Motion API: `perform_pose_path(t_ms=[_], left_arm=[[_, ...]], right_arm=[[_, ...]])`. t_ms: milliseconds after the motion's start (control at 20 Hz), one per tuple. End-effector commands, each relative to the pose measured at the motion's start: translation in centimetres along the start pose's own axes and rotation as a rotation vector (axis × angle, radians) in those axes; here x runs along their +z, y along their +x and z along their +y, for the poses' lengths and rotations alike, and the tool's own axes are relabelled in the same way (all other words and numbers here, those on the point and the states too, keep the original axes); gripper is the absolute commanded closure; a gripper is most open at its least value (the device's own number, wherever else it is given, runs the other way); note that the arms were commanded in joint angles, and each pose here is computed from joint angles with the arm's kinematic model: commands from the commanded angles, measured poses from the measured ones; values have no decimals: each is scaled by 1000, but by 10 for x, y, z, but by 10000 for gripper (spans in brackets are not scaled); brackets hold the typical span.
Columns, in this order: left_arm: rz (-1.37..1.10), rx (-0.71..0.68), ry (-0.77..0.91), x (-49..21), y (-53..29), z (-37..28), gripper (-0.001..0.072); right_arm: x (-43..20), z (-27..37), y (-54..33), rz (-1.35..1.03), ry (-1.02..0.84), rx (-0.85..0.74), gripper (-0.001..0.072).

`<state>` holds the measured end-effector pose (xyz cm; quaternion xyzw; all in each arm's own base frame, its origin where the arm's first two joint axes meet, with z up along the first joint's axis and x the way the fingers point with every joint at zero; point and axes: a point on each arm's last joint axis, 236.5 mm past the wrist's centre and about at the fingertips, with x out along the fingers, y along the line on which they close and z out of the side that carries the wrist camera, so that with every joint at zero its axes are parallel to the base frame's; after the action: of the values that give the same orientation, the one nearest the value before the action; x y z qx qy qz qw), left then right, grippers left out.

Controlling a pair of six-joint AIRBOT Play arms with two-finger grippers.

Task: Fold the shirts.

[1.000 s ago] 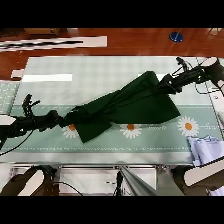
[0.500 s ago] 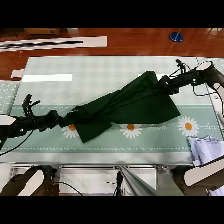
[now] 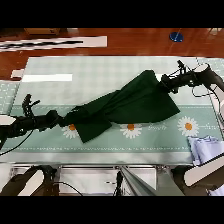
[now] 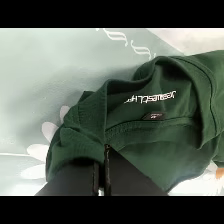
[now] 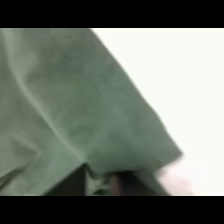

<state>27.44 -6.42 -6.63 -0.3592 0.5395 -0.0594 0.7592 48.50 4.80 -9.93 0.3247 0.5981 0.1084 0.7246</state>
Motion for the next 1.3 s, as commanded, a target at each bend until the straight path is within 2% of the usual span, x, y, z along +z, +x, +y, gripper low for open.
perform_pose_path(t_ms=[0,50,300,500,750,950,1150,1250], left_arm=[[-4,2,-1,1,0,1,683],[-4,2,-1,1,0,1,683],[-9,0,3,3,-1,-1,684],[-113,-32,83,42,-26,-30,684],[-378,-113,283,123,-113,-119,684],[-553,-185,452,154,-200,-198,685],[-752,-285,641,141,-312,-287,685],[-873,-319,742,117,-371,-324,684]], right_arm=[[16,0,2,-67,27,12,600],[20,2,2,-82,32,17,679],[11,13,-6,-48,-9,46,685],[11,47,-61,-69,-110,86,685],[28,77,-173,-280,-184,93,685],[19,106,-259,-457,-236,107,685],[-2,203,-375,-756,-357,326,686],[-30,249,-430,-874,-492,334,686]])
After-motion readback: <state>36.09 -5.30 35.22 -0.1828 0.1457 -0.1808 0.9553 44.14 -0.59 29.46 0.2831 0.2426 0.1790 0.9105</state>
